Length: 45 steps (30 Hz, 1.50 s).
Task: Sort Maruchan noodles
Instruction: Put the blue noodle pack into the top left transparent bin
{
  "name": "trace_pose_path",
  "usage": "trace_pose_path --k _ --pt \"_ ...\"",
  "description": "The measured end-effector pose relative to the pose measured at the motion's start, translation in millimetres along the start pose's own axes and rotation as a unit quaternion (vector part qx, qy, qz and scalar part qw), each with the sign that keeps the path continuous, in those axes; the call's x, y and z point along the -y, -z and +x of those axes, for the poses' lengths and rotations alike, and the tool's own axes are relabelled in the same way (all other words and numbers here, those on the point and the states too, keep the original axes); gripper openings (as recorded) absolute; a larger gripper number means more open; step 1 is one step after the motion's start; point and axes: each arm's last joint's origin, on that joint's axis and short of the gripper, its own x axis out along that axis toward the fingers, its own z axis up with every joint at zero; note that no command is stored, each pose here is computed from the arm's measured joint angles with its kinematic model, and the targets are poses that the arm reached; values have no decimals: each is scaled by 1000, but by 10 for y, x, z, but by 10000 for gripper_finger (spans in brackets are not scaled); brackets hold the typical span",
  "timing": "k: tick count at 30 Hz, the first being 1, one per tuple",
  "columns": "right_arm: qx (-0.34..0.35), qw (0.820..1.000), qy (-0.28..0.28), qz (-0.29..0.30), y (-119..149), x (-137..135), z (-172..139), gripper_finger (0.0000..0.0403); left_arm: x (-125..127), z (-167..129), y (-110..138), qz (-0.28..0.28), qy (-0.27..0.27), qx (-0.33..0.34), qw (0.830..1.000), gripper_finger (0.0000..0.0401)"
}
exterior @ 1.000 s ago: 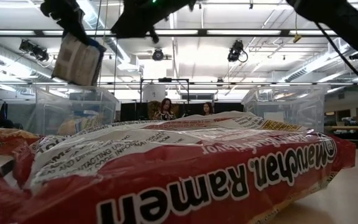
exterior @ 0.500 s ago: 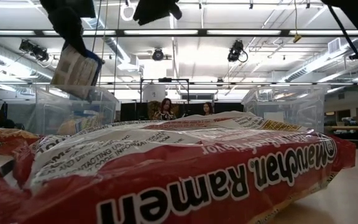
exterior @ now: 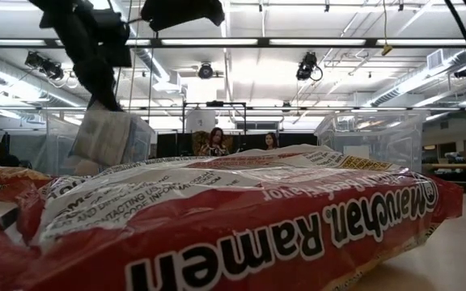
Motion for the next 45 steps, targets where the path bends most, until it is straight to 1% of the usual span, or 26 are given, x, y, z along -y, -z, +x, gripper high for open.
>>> trace_pose_path --k 4,6,12,16,23,26,31,35,39,45 --pt "-14 1000 22 5 175 -158 89 127 15 46 19 -20 21 -5 1000 5" --pt "-32 999 28 12 279 -205 135 127 10 61 27 -37 31 -8 999 5" --pt "-48 998 35 22 463 -358 198 127 -101 222 76 -83 39 -49 995 5" --pt "-43 998 30 23 482 -463 165 127 -160 335 98 -96 46 -71 992 5" --pt "-43 998 29 21 512 -573 126 127 -201 432 83 -115 44 -76 989 20" --pt "-44 998 46 24 518 -579 74 127 -251 432 87 -127 28 -71 989 22" --pt "-44 996 75 23 513 -603 -135 127 -337 373 155 -147 12 -73 986 14" --pt "-43 993 104 28 524 -602 -232 127 -364 355 240 -172 20 -95 980 15" --pt "-40 991 123 33 525 -583 -260 127 -358 356 231 -181 38 -82 979 39" --pt "-41 991 123 28 526 -587 -262 127 -381 334 216 -173 17 -89 981 106"
